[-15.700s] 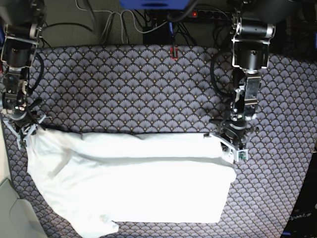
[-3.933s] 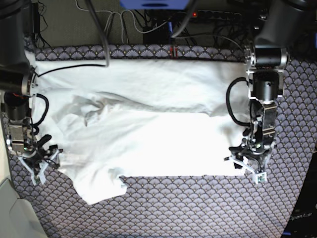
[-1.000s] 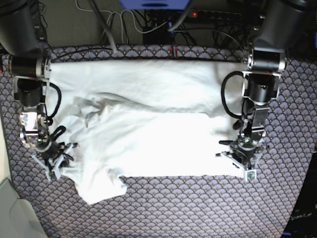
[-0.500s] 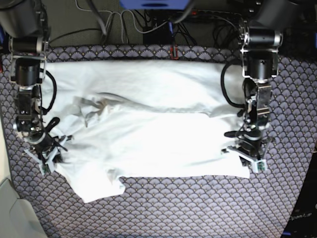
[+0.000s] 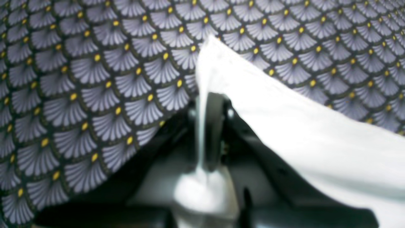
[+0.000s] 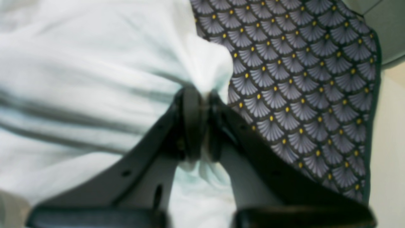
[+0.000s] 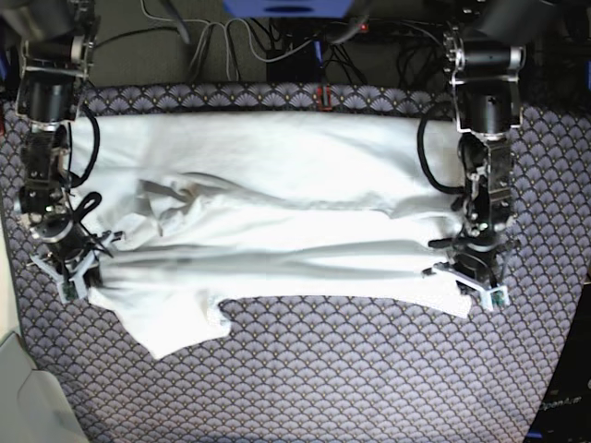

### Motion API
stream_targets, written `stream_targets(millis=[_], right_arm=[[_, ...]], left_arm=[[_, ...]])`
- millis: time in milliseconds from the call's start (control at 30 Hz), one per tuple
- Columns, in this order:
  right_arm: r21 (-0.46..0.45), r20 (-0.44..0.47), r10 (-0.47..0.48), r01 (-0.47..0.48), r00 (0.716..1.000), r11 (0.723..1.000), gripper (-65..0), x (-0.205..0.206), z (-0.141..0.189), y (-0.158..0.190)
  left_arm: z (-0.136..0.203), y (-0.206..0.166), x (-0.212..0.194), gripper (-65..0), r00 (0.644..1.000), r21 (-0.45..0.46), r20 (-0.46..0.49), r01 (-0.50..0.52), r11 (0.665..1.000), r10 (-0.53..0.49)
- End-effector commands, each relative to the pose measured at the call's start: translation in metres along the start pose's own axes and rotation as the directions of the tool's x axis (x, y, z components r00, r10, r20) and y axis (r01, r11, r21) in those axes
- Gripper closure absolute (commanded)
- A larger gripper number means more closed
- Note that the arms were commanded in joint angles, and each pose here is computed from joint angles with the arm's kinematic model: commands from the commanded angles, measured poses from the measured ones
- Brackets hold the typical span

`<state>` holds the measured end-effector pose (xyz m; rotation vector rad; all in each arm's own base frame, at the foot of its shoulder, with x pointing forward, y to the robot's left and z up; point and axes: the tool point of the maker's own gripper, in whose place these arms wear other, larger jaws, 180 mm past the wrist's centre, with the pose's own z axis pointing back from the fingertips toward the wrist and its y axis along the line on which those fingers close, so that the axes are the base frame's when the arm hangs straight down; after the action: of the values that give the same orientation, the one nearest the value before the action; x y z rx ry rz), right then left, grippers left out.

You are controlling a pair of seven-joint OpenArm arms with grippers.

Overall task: Fold the T-shirt properly
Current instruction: 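Lift the hem edge and fold it over toward the collar with both grippers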

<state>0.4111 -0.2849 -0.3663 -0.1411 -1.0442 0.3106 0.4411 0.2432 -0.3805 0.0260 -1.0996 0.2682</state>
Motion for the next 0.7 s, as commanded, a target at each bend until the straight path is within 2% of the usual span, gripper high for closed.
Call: stream_targets(millis=[0,167,300,533,667], right_arm=[[-0.044,0.064,0.019,-0.016,0.998,0.999,-0.6,0.022,0.006,-0.019],[-0.072,0.097,0.031,-0.024,0.995,0.997,-0.6,0.025,0.023,-0.023],[-0.065,0.096,0.055,-0.049,0.994,0.997,-0.6,0.019,0.034,-0.015],[-0.056,0.132,0.045,-0.038,0.99,0.998,-0.6,0.017,0.062,-0.007],[-0.042,0.127,0.076,-0.072,0.989,0.997,-0.6,0.01,0.077,0.004]], left_arm=[[0.004,-0.003,0.038,-0.4,0.996,-0.016,0.094,-0.011,1.0,0.012],[0.024,-0.019,0.05,-0.4,0.996,-0.081,0.071,-0.05,0.995,0.055],[0.044,-0.022,0.039,-0.4,0.998,-0.108,0.031,-0.046,0.993,0.05],[0.072,0.007,0.036,-0.4,0.996,-0.055,0.022,-0.081,0.995,0.083],[0.087,0.023,0.032,-0.4,0.996,-0.023,-0.009,-0.088,0.996,0.088]])
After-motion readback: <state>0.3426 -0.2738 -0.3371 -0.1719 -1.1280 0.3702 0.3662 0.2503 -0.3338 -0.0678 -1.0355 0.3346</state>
